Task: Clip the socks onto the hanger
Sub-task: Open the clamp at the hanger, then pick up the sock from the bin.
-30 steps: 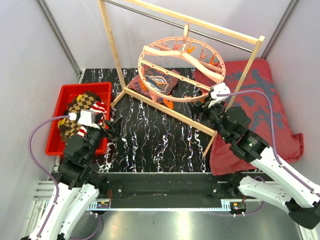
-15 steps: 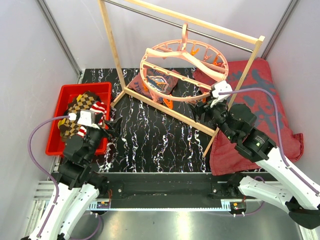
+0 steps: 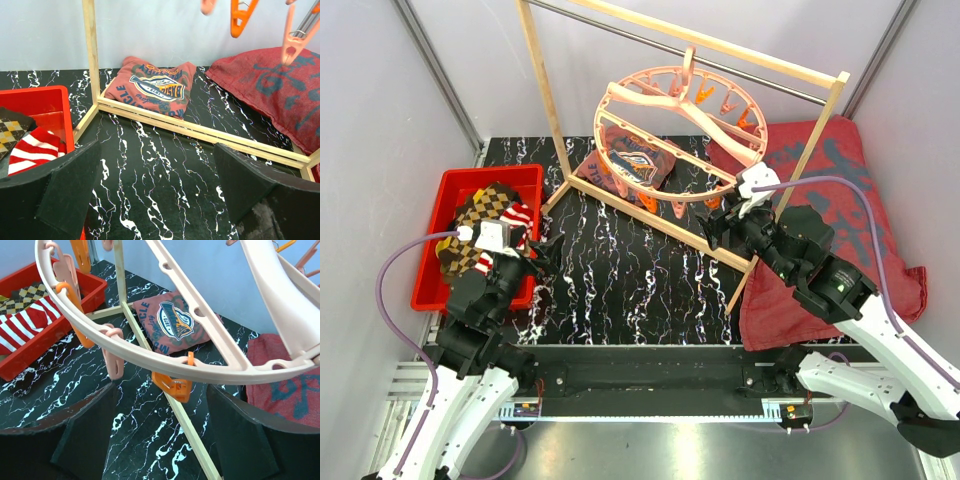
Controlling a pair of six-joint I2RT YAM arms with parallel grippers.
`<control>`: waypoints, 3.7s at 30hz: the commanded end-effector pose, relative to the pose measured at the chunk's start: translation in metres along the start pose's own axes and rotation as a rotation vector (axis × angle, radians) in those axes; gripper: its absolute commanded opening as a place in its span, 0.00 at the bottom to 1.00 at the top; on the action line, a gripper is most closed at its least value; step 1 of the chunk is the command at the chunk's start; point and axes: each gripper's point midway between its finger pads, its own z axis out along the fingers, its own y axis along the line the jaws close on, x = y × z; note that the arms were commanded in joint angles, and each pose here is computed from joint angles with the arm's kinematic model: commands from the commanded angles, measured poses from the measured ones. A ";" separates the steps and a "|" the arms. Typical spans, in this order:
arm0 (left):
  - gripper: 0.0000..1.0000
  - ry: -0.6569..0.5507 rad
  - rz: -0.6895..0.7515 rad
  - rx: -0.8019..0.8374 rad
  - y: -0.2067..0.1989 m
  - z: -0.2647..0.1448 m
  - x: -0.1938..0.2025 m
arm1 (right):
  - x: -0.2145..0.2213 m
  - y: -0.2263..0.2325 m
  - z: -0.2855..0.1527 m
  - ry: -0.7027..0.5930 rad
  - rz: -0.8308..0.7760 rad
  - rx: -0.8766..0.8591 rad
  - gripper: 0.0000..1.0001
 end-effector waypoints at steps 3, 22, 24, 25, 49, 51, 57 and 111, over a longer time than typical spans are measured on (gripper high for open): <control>0.99 -0.050 -0.009 0.037 -0.009 -0.002 -0.022 | -0.011 -0.001 0.004 -0.030 -0.034 0.010 0.79; 0.99 -0.055 -0.010 0.037 -0.009 -0.003 -0.023 | -0.017 -0.007 0.018 -0.111 -0.067 0.055 0.67; 0.99 -0.054 -0.010 0.039 -0.009 -0.003 -0.023 | -0.018 -0.007 0.017 -0.114 -0.063 0.055 0.66; 0.99 -0.054 -0.010 0.039 -0.009 -0.003 -0.023 | -0.019 -0.007 0.017 -0.115 -0.063 0.055 0.65; 0.99 -0.041 -0.011 0.051 -0.011 -0.001 -0.020 | -0.020 -0.012 0.023 -0.136 0.077 0.114 0.35; 0.99 -0.040 -0.012 0.051 -0.012 -0.001 -0.020 | -0.019 -0.012 0.023 -0.134 0.089 0.119 0.32; 0.99 -0.030 -0.012 0.052 -0.012 0.001 -0.018 | -0.019 -0.014 0.022 -0.140 0.177 0.139 0.18; 0.46 0.879 0.033 -0.844 0.223 0.121 0.135 | 0.007 -0.007 0.022 -0.142 0.336 0.135 0.00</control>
